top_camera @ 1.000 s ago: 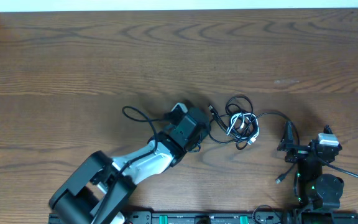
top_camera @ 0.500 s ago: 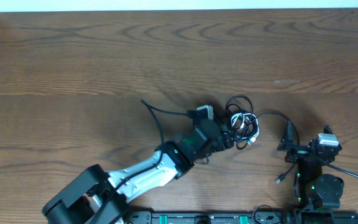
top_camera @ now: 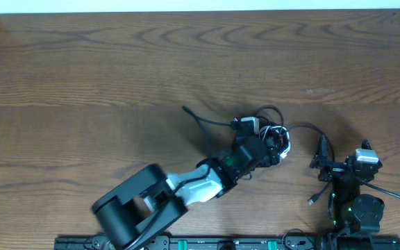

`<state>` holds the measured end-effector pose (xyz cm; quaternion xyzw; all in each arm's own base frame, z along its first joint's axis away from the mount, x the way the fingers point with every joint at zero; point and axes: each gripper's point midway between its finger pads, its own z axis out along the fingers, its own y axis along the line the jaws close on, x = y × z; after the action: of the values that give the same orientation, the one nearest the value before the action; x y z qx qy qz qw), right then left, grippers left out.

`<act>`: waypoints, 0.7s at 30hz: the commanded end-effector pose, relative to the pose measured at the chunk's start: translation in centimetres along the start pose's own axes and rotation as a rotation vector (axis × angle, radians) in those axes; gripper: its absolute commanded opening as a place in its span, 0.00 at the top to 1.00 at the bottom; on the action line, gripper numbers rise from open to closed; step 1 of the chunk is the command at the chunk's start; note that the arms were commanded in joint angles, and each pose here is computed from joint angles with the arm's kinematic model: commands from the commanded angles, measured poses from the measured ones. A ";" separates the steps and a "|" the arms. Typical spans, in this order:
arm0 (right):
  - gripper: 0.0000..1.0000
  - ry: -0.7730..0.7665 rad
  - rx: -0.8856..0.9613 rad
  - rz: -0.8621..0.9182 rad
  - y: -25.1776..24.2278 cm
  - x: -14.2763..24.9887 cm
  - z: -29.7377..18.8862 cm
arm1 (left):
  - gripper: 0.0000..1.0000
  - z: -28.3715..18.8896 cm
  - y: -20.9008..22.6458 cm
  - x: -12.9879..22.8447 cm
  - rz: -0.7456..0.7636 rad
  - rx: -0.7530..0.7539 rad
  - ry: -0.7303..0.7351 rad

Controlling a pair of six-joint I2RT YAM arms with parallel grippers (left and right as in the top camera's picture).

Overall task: Untangle cables
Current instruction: 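Lift the cable bundle with the left gripper and pull it left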

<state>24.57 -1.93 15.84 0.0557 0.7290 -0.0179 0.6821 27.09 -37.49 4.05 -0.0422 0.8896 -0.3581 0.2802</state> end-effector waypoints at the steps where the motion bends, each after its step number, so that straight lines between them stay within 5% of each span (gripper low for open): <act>1: 0.01 0.000 -0.003 -0.012 0.1 0.1 0.0 | 0.32 1.6 0.3 -0.4 0.053 -0.030 -0.027; 9: 0.01 0.000 -0.003 -0.012 0.1 0.1 0.0 | 0.90 2.2 1.2 -0.4 0.079 -0.066 -0.034; 21: 0.01 0.000 -0.003 -0.012 0.1 0.1 0.0 | 0.92 -3.3 4.6 -5.2 0.016 -0.247 -0.025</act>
<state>24.57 -1.93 15.84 0.0557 0.7290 -0.0179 0.6821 29.00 -32.08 2.88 -0.0597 0.9310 -0.2452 0.2636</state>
